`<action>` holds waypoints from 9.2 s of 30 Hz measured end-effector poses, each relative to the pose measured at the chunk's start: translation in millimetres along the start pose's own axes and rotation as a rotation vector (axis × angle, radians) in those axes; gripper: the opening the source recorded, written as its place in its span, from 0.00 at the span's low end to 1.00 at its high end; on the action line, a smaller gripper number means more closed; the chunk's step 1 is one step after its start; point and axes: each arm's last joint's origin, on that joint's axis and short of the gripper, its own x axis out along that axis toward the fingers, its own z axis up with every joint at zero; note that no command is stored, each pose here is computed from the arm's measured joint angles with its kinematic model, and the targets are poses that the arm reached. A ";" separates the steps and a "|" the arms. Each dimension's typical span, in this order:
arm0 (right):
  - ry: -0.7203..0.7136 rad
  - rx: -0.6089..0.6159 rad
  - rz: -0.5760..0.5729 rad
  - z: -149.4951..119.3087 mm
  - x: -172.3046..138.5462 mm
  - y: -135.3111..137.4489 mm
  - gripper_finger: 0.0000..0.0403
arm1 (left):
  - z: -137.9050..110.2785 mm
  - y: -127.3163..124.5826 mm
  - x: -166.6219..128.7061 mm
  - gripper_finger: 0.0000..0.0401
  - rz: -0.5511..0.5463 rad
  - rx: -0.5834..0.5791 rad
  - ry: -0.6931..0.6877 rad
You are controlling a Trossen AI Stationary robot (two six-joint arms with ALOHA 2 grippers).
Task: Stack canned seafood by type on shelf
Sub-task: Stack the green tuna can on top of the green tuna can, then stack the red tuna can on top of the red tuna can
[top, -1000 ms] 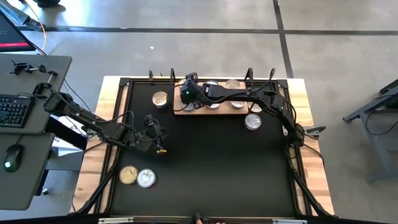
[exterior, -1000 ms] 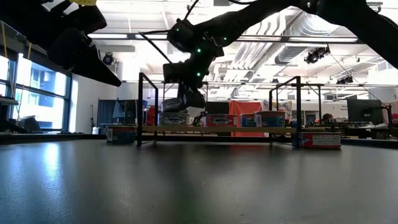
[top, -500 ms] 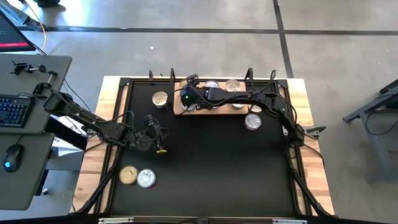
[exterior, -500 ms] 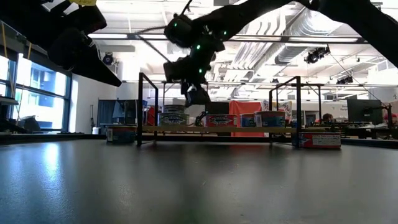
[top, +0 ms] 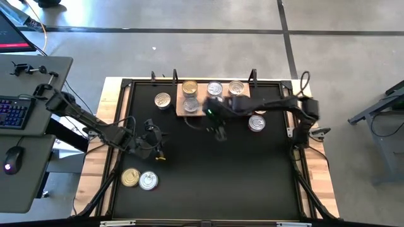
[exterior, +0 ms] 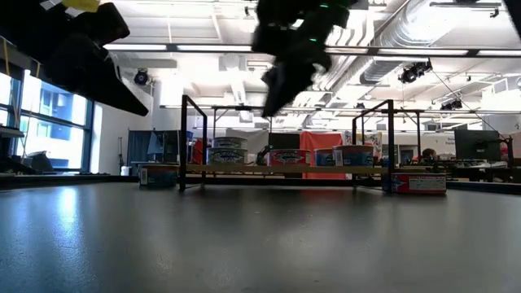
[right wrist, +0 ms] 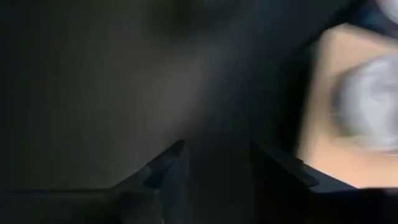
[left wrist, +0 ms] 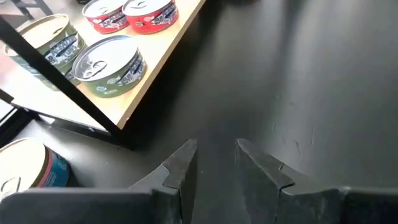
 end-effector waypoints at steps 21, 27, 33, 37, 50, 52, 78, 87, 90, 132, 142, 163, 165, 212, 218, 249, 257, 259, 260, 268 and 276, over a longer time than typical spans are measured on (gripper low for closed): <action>-0.558 0.213 -0.272 -91.0 25.5 169.6 0.22 | 41.0 -6.8 -11.1 0.19 -0.058 -0.190 -0.134; -0.539 0.217 -0.350 -93.0 27.6 163.1 0.22 | 43.3 -13.4 -28.7 0.07 -0.241 -0.303 0.298; -0.524 0.196 -0.393 -93.8 28.2 153.1 0.22 | 9.2 -34.3 -49.6 0.01 -0.317 -0.536 0.903; -0.521 0.204 -0.403 -94.1 28.4 149.3 0.22 | -6.6 -51.6 -69.7 0.00 -0.238 -0.688 1.120; -0.528 0.206 -0.405 -93.6 28.1 148.2 0.22 | -49.8 -66.8 -58.0 0.00 0.018 -0.519 1.193; -0.531 0.208 -0.405 -93.4 27.9 148.2 0.22 | -48.4 -65.9 -49.4 0.00 0.008 -0.481 1.191; -0.552 0.260 -0.385 -92.5 27.5 148.2 0.22 | 29.2 -41.5 46.7 0.03 -0.110 0.069 0.225; -0.553 0.263 -0.385 -92.5 27.4 148.2 0.22 | 13.4 -59.0 65.7 0.30 -0.224 0.408 0.192; -0.556 0.276 -0.381 -92.5 27.5 148.2 0.22 | 1.5 -63.6 75.1 0.37 -0.213 0.473 0.240; -0.550 0.275 -0.380 -93.0 27.9 148.3 0.22 | 60.1 -81.0 74.1 0.00 0.152 0.657 0.159; -0.548 0.274 -0.381 -93.2 28.0 148.3 0.22 | 86.5 -35.5 113.0 0.00 0.335 0.699 0.162; -0.531 0.295 -0.378 -94.9 29.0 148.4 0.22 | 99.3 51.0 141.6 0.00 0.219 0.458 0.253; -0.531 0.295 -0.378 -94.9 29.0 148.4 0.22 | 98.1 54.3 141.4 0.00 0.197 0.431 0.266; 0.062 0.843 -0.729 -190.5 -42.2 152.9 0.22 | 80.3 -49.1 81.9 0.26 0.188 0.261 0.125; 0.069 0.944 -0.760 -202.8 -31.5 137.0 0.22 | 59.6 -46.0 84.6 0.26 0.215 0.248 0.150; 0.177 0.933 -0.488 -151.3 -41.7 156.0 0.01 | 60.1 -65.3 79.3 0.26 0.120 0.268 0.013; 0.082 1.052 -0.261 -166.3 -8.5 156.5 0.00 | 60.0 -65.6 79.4 0.26 0.111 0.260 0.014; -0.125 0.963 -0.075 -145.4 -3.8 157.7 0.00 | 60.1 -65.6 79.4 0.26 0.111 0.260 0.013; -0.241 0.880 0.001 -133.2 -5.2 159.1 0.00 | 60.1 -65.6 79.4 0.26 0.111 0.260 0.013; -0.543 0.558 0.053 -91.8 -26.1 165.0 0.00 | 61.3 -69.0 80.5 0.26 0.034 0.266 0.009; -0.381 0.664 -0.299 -113.3 -15.2 159.1 0.00 | 57.5 -93.0 122.3 0.26 -0.277 0.543 -0.165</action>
